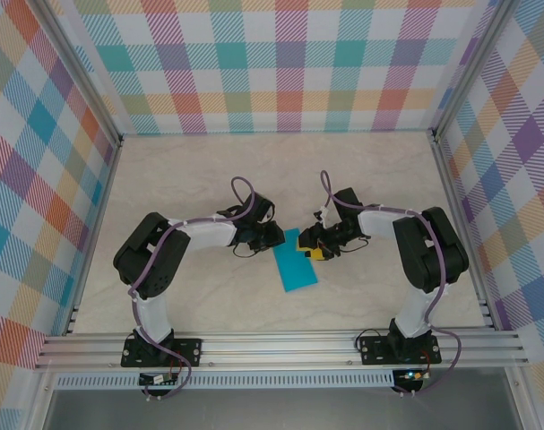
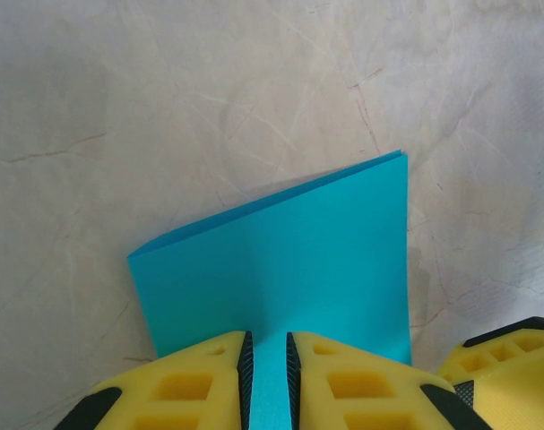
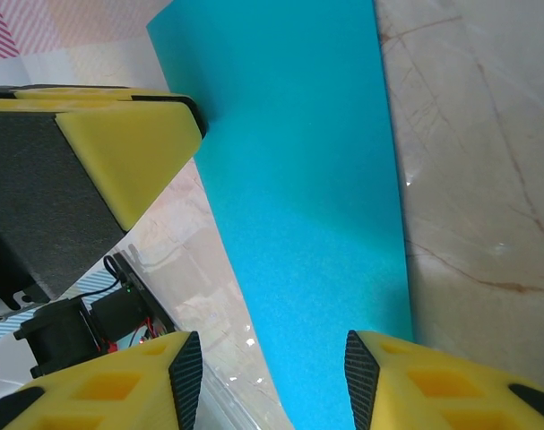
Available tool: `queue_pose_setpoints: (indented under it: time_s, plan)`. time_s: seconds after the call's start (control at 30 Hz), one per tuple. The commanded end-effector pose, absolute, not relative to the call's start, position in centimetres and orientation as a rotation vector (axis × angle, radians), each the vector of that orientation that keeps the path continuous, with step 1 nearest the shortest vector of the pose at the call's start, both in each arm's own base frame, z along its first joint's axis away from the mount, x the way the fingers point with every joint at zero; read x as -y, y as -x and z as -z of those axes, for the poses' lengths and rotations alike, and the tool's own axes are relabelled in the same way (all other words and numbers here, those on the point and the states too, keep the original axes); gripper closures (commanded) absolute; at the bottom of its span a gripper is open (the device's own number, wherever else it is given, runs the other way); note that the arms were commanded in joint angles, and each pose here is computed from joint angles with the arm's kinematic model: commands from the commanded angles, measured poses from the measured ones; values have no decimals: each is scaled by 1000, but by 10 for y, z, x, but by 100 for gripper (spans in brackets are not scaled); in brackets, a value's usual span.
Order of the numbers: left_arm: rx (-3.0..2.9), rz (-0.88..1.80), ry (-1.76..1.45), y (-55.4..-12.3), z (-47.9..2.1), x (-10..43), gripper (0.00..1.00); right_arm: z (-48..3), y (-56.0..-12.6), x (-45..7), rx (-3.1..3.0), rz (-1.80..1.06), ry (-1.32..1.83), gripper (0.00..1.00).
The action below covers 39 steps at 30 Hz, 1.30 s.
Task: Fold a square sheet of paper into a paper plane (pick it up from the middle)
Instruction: Third fold the triangle at the center of the table.
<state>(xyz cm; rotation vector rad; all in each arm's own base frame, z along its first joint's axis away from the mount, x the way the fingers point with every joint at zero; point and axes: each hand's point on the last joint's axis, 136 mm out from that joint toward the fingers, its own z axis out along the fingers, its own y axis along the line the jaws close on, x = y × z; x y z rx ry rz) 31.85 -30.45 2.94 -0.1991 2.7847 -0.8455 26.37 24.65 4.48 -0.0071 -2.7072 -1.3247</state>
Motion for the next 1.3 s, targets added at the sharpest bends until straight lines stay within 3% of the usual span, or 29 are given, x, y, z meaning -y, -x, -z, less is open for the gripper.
queue_pose_setpoints:
  time_s: [0.0, 0.93, 1.27]
  plan:
    - [-2768, 856, 175, -314, -39, 304, 80, -52, -266, -253, 2684, 1374, -44, 52]
    - [-2767, 847, 187, -313, -39, 301, 80, -54, -270, -254, 2682, 1380, -89, 53]
    - [-2779, 835, 192, -313, -33, 300, 80, -45, -283, -233, 2865, 1182, -30, 50]
